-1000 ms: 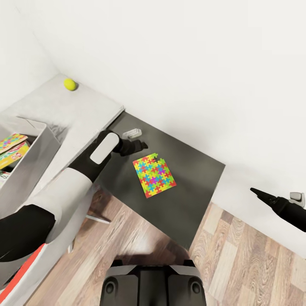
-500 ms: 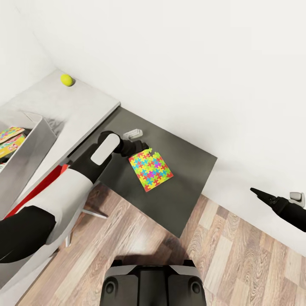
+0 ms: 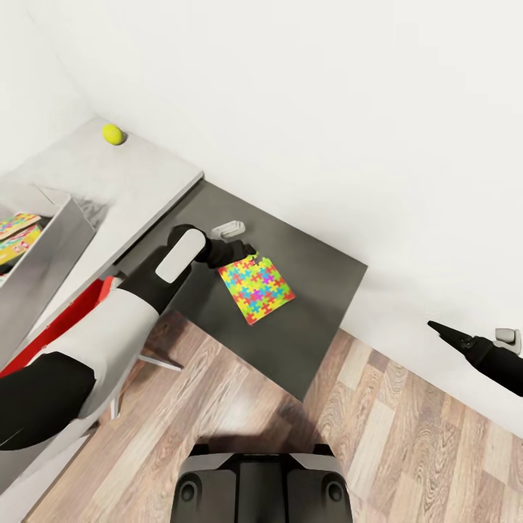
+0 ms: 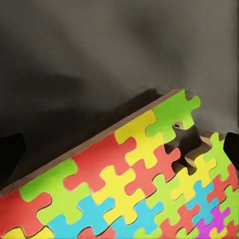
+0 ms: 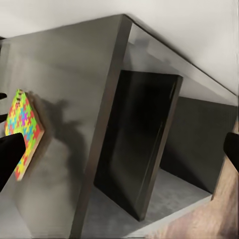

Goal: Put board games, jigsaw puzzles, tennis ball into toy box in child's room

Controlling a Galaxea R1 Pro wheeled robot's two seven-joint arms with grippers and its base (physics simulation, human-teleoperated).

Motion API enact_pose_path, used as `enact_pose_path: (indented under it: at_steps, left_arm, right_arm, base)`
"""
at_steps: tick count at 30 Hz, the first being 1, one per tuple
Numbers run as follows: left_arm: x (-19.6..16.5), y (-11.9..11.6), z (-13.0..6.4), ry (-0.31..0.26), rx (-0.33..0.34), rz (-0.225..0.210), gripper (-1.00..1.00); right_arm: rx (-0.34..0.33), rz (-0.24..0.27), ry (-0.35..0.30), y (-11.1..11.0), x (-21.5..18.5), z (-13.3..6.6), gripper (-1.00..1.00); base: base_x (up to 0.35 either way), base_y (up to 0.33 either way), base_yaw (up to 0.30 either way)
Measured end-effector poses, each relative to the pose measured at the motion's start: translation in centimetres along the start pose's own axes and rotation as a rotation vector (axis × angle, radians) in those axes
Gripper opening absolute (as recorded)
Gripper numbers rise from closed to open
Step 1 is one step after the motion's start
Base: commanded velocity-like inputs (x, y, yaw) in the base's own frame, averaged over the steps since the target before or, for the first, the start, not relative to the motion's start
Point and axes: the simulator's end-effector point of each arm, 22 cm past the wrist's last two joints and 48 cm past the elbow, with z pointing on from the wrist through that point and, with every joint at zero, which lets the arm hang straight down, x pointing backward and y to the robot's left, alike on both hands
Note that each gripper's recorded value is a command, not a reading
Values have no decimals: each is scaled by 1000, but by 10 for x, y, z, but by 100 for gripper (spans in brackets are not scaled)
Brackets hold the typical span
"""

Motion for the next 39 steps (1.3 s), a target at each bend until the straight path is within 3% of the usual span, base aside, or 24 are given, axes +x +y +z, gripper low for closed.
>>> enact_pose_path:
  at_steps: [14, 26, 39]
  left_arm:
    - [2, -1, 1, 1, -4, 15, 100]
    - [1, 0, 0, 0, -10, 24, 100]
    - [3, 4, -2, 1, -25, 34, 100]
  right_arm:
    - [1, 0, 1, 0, 0, 0, 100]
    - [1, 0, 1, 0, 1, -1, 100]
    - [-1, -1, -2, 1, 1, -3, 100]
  base:
    - [-168, -153, 0]
    - [-27, -25, -8]
    - [-3, -3, -127]
